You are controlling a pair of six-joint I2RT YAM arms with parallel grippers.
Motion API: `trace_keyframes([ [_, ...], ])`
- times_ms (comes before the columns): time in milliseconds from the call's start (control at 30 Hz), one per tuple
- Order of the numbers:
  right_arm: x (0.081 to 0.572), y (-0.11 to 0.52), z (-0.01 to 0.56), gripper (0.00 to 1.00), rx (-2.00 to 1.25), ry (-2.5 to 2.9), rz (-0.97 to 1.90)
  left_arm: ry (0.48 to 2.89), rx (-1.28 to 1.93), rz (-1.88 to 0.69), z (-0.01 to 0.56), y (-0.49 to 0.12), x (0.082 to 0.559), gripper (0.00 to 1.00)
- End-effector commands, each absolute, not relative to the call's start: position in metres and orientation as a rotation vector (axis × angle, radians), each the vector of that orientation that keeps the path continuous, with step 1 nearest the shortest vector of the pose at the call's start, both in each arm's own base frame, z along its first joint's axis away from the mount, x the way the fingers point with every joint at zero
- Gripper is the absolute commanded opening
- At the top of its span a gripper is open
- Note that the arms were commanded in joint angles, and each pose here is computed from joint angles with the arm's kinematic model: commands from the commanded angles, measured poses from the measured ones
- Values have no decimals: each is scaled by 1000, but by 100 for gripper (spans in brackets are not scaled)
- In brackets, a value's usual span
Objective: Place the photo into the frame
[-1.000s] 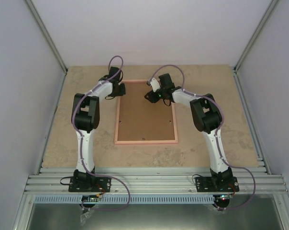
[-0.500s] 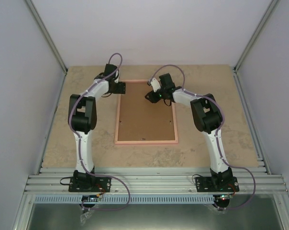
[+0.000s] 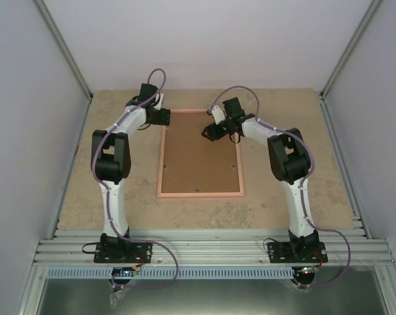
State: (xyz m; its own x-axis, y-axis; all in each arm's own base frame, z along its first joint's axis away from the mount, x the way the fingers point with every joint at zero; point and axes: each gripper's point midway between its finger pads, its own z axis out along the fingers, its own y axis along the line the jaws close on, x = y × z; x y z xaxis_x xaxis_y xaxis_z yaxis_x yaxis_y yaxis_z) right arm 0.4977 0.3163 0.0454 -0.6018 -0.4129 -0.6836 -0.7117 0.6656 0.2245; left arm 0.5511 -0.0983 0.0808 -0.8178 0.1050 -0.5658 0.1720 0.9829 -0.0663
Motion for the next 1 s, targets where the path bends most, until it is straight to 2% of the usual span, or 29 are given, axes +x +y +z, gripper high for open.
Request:
trace_keyframes([
  [0,502,289,94,72,-731,2288,655,2551,95,-129,71,-92,555,78],
  [233,517,231,90,92,-425,2439,457,2569,6,-124,61,-88,552,78],
  [300,521,218,85,93,-351,2470,420,2578,-9,-126,57,-88,550,78],
  [767,535,197,29,92,-71,2607,289,2644,-59,-126,33,-89,536,75],
  [967,538,192,15,77,-30,2629,246,2654,-46,-128,29,-94,531,71],
])
